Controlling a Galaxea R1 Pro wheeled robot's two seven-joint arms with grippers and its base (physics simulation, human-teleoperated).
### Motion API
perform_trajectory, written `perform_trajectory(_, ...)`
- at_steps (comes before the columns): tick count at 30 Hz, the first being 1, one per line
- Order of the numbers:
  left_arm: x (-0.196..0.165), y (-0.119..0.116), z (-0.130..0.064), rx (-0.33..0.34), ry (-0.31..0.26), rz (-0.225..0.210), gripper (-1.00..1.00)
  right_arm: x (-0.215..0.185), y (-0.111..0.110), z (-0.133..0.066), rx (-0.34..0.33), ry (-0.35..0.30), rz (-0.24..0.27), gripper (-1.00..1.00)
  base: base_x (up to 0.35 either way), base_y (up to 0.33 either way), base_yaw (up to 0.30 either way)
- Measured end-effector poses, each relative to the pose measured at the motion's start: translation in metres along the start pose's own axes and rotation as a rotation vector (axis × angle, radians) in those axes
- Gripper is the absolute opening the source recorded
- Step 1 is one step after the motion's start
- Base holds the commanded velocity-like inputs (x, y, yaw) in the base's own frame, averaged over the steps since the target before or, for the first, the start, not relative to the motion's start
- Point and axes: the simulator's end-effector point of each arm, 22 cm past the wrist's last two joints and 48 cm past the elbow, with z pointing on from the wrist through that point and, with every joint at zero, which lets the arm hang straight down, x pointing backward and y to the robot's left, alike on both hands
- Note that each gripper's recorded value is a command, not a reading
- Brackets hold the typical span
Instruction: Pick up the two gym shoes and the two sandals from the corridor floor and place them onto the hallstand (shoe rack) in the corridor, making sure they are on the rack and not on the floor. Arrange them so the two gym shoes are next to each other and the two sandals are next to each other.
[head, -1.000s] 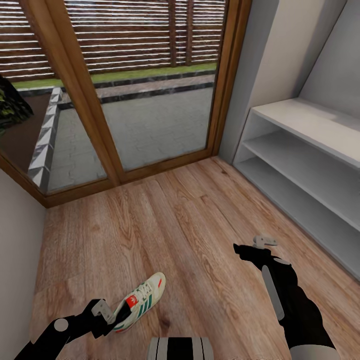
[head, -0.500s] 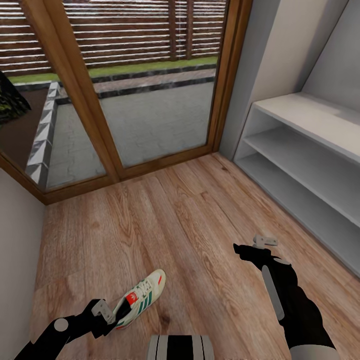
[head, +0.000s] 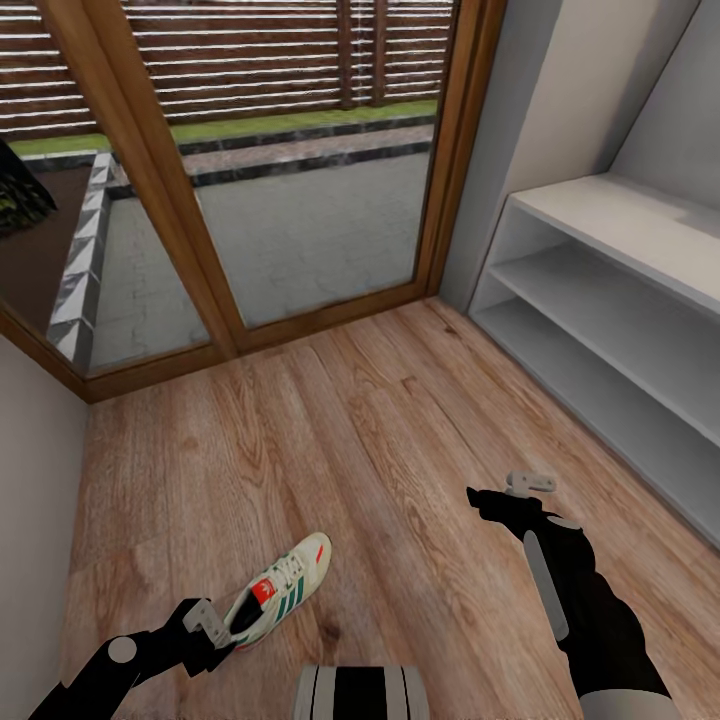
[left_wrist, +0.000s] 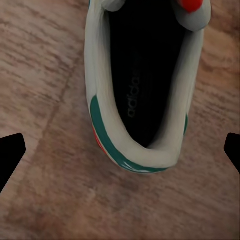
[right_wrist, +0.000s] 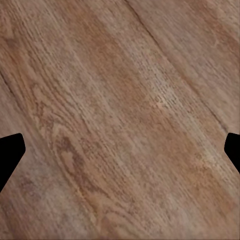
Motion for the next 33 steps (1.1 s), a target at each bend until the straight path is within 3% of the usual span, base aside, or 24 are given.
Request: perform_trajectory(33, 0.022, -0.011, 0.011, 0.031, 0.041, -0.018, 1.00, 0.027, -0.004, 0.017, 0.008, 0.053, -0.002, 1.00, 0.025, 0.014, 0.000)
